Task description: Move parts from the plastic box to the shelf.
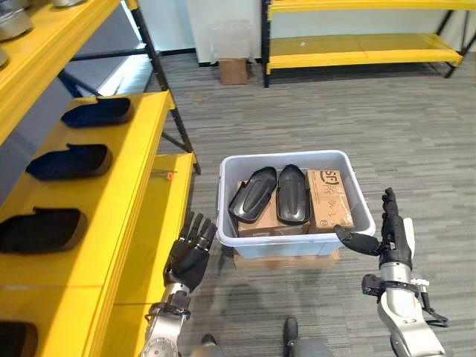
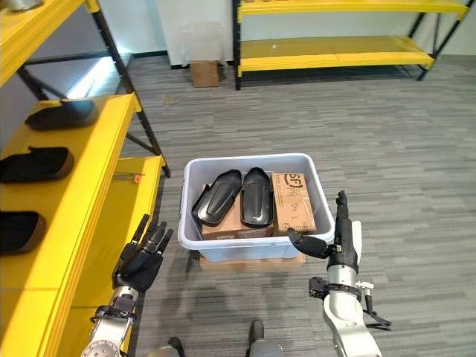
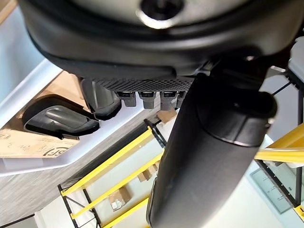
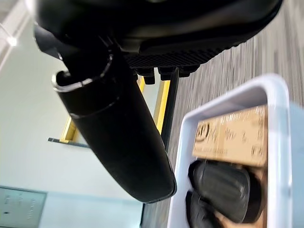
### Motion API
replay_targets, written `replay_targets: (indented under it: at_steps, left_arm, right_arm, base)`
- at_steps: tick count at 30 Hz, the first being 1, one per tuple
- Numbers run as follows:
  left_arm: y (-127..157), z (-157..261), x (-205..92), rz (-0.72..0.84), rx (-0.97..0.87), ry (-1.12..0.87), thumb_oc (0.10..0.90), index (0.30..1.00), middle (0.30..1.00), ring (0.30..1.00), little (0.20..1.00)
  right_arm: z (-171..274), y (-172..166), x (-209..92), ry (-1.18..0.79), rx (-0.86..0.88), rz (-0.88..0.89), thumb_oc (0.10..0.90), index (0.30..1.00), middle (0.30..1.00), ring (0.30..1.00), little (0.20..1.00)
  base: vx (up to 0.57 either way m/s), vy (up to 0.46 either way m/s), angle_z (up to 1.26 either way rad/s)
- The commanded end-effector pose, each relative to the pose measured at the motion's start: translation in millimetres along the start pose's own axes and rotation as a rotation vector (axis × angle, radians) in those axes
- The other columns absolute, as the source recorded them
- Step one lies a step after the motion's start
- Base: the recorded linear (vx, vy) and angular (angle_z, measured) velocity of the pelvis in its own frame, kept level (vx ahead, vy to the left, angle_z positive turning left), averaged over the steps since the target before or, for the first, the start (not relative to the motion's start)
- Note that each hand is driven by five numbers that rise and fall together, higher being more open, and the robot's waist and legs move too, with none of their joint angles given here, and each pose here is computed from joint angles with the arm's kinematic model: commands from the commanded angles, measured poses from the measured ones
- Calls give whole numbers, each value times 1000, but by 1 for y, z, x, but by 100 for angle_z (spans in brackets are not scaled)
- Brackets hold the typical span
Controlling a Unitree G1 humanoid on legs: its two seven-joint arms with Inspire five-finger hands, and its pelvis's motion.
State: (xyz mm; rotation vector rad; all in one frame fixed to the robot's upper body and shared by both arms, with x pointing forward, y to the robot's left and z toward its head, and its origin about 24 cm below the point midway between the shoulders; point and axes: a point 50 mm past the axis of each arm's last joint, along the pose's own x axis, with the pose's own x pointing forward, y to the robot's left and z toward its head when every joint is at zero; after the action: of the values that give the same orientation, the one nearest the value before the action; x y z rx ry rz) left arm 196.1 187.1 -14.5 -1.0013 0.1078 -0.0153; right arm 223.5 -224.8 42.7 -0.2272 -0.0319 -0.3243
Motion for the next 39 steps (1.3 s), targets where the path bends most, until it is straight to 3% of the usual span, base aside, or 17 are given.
replay_targets:
  at_steps: [1, 7, 24, 30, 36, 39]
  left_arm:
    - [-38, 27, 11, -205, 72, -122, 900, 1000, 1000, 1000, 1000]
    - [-23, 28, 5, -144, 38, -159, 900, 1000, 1000, 1000, 1000]
    - [-23, 25, 1, -180, 91, -88, 900, 1000, 1000, 1000, 1000]
    - [-23, 22, 3, -188, 97, -64, 900, 1000, 1000, 1000, 1000]
    - [-6, 24, 2, -160, 82, -71, 900, 1000, 1000, 1000, 1000]
    - [-5, 23, 2, -172, 80, -54, 900, 1000, 1000, 1000, 1000]
  right_arm:
    - [59, -5, 13, -318, 22, -9, 900, 1000, 1000, 1000, 1000]
    - [60, 0, 11, -316, 3, 101, 900, 1000, 1000, 1000, 1000]
    - [75, 5, 12, -416, -26, 16, 900, 1000, 1000, 1000, 1000]
    - [101, 1, 26, -550, -108, -13, 900, 1000, 1000, 1000, 1000]
    - [165, -12, 47, -766, -153, -86, 900, 1000, 1000, 1000, 1000]
    - [175, -10, 53, -776, -173, -79, 900, 1000, 1000, 1000, 1000]
  base:
    - [325, 359, 17]
    - [245, 281, -71]
    - [25, -22, 2]
    - [8, -34, 3]
    - [60, -29, 9]
    - [44, -11, 6]
